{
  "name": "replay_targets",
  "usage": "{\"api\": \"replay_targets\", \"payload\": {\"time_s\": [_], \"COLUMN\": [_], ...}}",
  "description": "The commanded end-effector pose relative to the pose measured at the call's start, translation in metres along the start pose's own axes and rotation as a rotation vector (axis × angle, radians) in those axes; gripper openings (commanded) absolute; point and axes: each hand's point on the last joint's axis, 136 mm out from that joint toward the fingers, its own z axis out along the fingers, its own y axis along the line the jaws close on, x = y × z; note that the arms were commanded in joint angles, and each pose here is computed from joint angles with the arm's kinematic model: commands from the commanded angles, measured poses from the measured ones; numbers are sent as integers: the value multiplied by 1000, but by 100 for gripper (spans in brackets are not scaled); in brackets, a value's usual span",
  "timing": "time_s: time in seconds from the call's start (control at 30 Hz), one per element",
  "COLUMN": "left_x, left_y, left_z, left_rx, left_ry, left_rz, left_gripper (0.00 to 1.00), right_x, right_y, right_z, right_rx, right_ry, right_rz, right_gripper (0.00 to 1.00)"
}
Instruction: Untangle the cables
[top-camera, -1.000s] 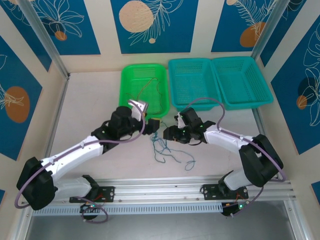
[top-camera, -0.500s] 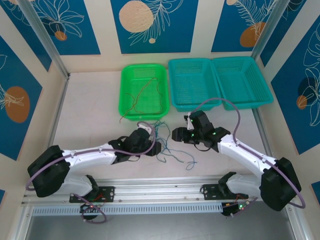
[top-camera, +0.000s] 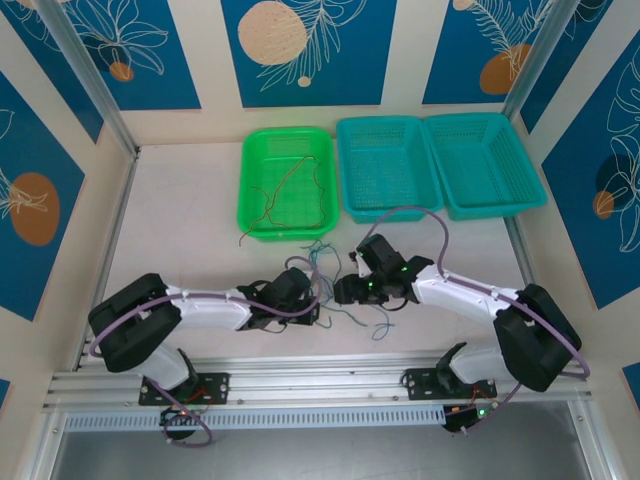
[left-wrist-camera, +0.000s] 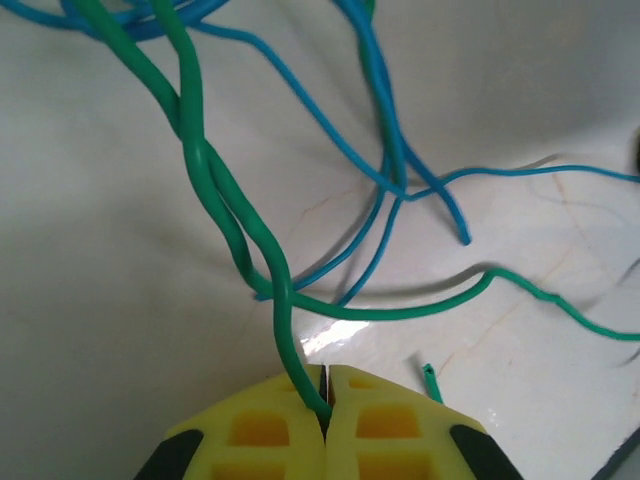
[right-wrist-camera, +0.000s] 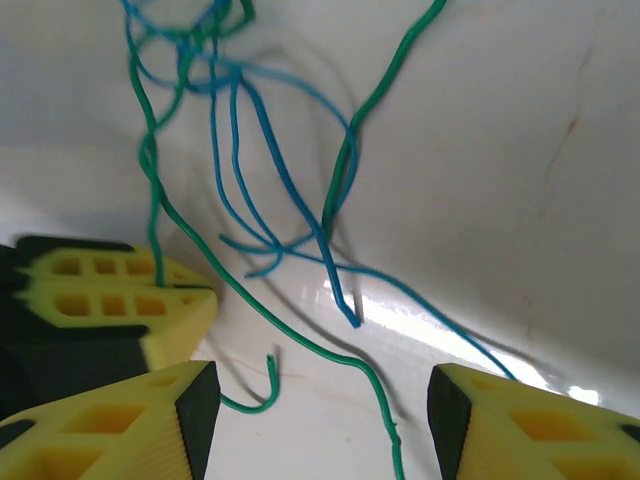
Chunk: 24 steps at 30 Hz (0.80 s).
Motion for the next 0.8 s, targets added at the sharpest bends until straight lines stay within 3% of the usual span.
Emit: {"api": "replay_targets", "payload": {"time_s": [0.0, 0.23, 0.3, 0.4, 0.47, 0.53, 0.63, 0.77], "left_x": [-6, -7, -8, -8, -9, -11, -16, -18], "left_y": [-14, -21, -20, -16, -14, -10, 15, 57], "left_z": [-9, -18, -20, -21, -23, -27, -38, -57], "left_rx": [65, 114, 115, 108, 104, 90, -6, -85], "left_ry": [-26, -32, -39, -43, -48, -54, -80, -115], "left_rz": [25, 65, 65, 63, 65, 66, 32, -59], "left_gripper": [0, 0, 0, 0, 0, 0, 0, 0], "right_x": [16, 24, 23, 20, 15, 12, 4, -2], "right_y": [14, 13, 12, 13, 10, 5, -6, -54], "right_z": [8, 30, 32, 31, 28, 23, 10, -14], "right_rx": [-14, 38, 44, 39, 62, 86, 119, 179], "right_ry": [76, 124, 119, 97, 67, 40, -24, -121], "right_rz": [-85, -119, -117, -116, -103, -90, -38, 217], "right_gripper": [59, 57, 52, 30, 9, 0, 0, 0]}}
